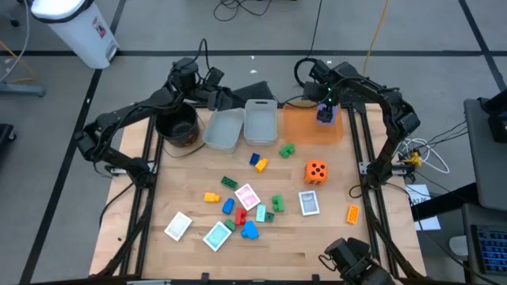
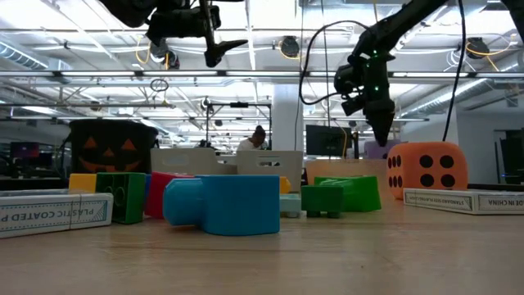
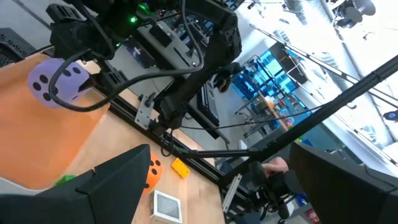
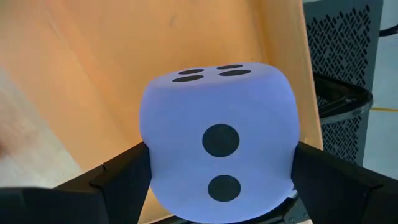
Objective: Pick & Place Toys
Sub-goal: Put the violet dice into the orange bin
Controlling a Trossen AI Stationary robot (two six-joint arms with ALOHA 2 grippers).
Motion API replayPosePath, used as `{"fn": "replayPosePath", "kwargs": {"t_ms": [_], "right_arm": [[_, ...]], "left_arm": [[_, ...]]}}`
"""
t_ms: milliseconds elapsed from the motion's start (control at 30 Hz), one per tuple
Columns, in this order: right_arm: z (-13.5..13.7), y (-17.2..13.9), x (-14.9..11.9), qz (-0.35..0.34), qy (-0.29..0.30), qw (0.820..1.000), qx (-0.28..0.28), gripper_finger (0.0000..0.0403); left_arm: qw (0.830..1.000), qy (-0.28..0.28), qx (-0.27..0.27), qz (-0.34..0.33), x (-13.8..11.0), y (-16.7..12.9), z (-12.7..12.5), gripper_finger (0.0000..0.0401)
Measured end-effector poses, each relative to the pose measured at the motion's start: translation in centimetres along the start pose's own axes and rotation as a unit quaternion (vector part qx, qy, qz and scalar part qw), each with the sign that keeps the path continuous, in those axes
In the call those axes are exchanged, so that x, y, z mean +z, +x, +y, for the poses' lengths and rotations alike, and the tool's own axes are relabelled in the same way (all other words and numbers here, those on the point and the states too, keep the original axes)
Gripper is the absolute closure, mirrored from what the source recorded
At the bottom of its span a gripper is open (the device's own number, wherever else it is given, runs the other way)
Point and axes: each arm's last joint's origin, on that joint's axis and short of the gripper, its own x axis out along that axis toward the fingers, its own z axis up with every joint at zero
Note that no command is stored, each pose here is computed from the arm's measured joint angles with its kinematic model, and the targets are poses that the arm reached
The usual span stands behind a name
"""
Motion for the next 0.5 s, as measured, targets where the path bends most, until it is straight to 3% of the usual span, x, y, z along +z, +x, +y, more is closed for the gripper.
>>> {"fn": "replayPosePath", "kwargs": {"t_ms": [500], "right_arm": [[-1.4,0.4,-0.5,-0.016,0.000,1.000,-0.014,0.0074]], "left_arm": [[1.000,0.000,0.000,0.000,0.0,0.0,0.0,0.0011]]}}
